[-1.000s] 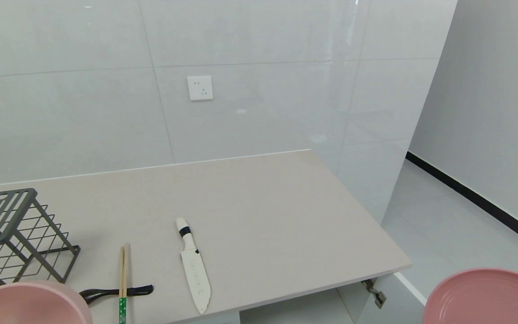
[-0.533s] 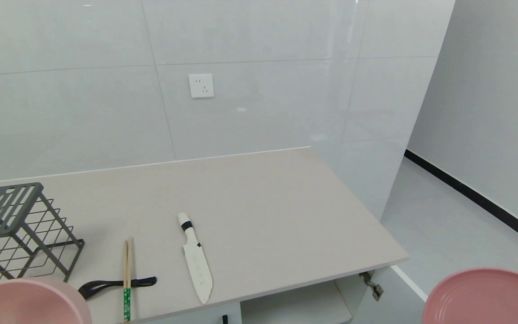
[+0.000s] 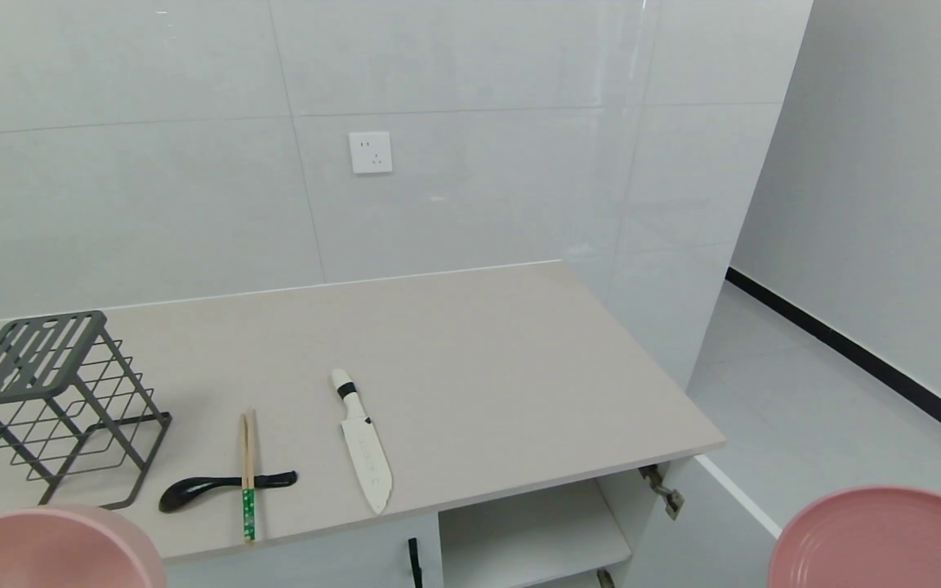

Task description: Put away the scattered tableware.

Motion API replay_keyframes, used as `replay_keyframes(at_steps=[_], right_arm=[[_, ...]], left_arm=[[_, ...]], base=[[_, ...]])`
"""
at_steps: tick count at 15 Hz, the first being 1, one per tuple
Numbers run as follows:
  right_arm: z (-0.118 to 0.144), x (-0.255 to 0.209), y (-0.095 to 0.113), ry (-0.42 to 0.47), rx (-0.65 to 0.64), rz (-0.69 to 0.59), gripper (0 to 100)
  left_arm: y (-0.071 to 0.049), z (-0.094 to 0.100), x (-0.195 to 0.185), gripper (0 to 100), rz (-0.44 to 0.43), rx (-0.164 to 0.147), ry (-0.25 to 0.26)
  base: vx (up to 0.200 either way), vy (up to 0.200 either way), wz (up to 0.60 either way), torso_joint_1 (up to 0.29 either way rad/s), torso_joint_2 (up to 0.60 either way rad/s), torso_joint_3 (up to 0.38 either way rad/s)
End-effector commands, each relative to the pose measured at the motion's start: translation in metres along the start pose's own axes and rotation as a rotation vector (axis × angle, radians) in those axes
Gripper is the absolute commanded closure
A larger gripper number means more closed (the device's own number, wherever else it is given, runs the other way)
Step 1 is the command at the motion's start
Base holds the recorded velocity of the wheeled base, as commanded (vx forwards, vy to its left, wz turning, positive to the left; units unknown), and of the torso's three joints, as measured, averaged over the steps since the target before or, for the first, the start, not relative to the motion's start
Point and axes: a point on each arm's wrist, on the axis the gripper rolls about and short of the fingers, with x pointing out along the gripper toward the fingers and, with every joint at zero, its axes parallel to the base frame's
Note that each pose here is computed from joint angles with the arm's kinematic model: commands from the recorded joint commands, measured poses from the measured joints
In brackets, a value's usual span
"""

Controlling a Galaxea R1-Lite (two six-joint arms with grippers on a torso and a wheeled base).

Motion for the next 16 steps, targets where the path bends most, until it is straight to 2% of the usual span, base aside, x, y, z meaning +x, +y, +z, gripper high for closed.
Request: replay_keyframes(at_steps=[1,2,3,6,7,11,16], right_arm=[[0.0001,-0.0001,0.0,-0.001,-0.001,0.001,100],[0.0001,-0.0001,0.0,-0.001,-0.001,0.001,100],[-0.0004,0.0001,0.0,0.001,-0.003,0.001,100],[-0.0004,0.0001,0.0,0.001,-0.001,0.001,100],[0.0001,-0.0001,0.0,-0.001,-0.001,0.001,100],[0.0001,-0.0001,0.0,-0.001,-0.004,0.001,100],[0.0001,-0.0001,0.0,-0.001,-0.006,0.001,100]], left_arm=[[-0.0004,0.0004,0.0,100,-0.016,0.079,-0.005],[-0.0007,0.0004,0.0,100,-0.031,0.082,-0.005],[-0.0006,0.0001,0.0,100,-0.027,0.064,-0.002],[-0.0005,-0.0001,0.0,100,-0.022,-0.018,0.001],[-0.0005,-0.0003,0.0,100,-0.022,-0.029,0.002],[-0.0005,-0.0003,0.0,100,-0.024,-0.055,0.003],[-0.0005,-0.0003,0.0,100,-0.024,-0.058,0.003]], base=[[0.0,0.0,0.0,-0.129,0.29,0.159],[0.0,0.0,0.0,-0.149,0.35,0.193],[0.0,0.0,0.0,-0.159,0.36,0.207],[0.0,0.0,0.0,-0.108,0.26,0.146],[0.0,0.0,0.0,-0.173,0.42,0.251],[0.0,0.0,0.0,-0.211,0.52,0.31],[0.0,0.0,0.0,-0.145,0.38,0.22]])
